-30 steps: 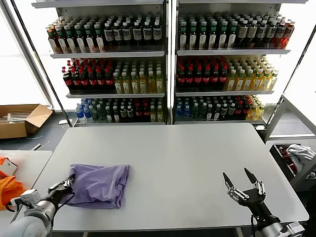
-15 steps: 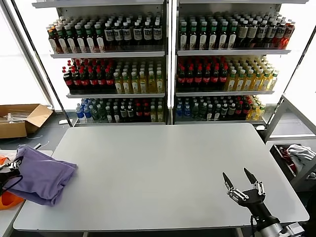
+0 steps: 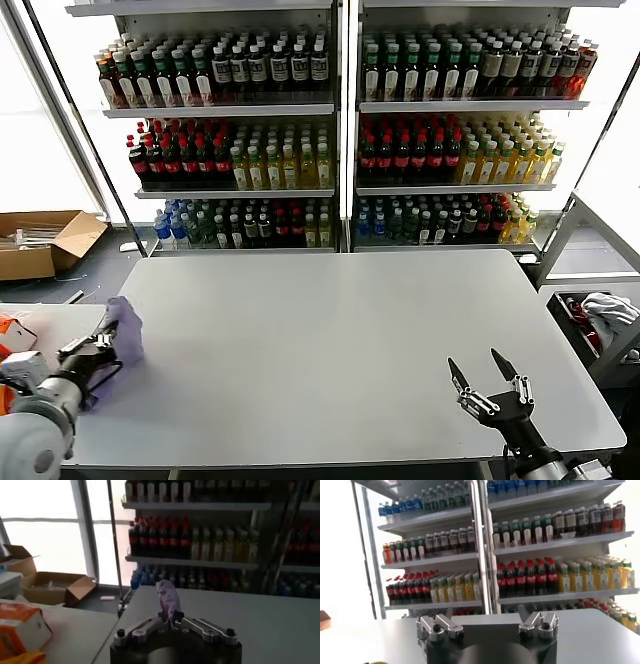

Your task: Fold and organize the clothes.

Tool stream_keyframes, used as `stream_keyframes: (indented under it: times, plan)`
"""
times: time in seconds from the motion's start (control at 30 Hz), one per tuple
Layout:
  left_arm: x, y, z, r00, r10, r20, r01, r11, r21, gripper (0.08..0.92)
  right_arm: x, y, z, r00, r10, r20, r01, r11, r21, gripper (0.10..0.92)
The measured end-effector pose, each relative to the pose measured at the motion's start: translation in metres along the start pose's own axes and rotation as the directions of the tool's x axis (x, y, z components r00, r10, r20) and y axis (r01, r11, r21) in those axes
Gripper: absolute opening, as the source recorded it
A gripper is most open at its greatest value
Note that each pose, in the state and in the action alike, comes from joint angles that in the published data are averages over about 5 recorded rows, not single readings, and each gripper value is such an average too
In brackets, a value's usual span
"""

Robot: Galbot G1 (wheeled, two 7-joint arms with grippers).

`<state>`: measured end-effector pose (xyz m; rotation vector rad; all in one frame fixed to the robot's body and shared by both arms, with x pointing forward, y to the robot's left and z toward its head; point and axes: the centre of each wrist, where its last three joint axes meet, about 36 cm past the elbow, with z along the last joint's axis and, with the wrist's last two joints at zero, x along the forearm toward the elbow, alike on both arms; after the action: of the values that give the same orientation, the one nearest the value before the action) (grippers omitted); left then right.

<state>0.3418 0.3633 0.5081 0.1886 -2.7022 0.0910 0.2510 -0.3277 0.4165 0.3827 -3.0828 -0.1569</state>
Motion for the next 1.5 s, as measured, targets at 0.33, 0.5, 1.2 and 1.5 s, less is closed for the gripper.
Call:
stream_keyframes:
  times: [0.33, 0.5, 1.2, 1.5]
  plan:
    - [-0.044, -0.125, 0.054, 0.9752, 0.164, -0.149, -0.138, 0.976, 0.170, 0.116, 0.004, 0.012, -0.002, 0.999, -0.012, -0.032, 0.012, 1.000, 0.003, 0.823]
    - [-0.066, -0.172, 0.053, 0.9648, 0.199, -0.172, -0.157, 0.961, 0.228, 0.127, 0.003, 0.017, -0.005, 0.999, -0.018, -0.050, 0.018, 1.000, 0.013, 0.823]
    - [-0.042, -0.163, -0.005, 0.9116, 0.411, 0.016, -0.393, 0.858, 0.331, 0.705, -0.112, 0.099, 0.018, 0.954, -0.179, -0.239, 0.114, 0.958, -0.263, 0.823]
    - [-0.025, -0.107, -0.022, 0.9314, 0.343, 0.122, -0.363, 0.901, 0.239, 0.822, -0.191, 0.160, 0.037, 0.865, -0.349, -0.361, 0.201, 0.899, -0.390, 0.823]
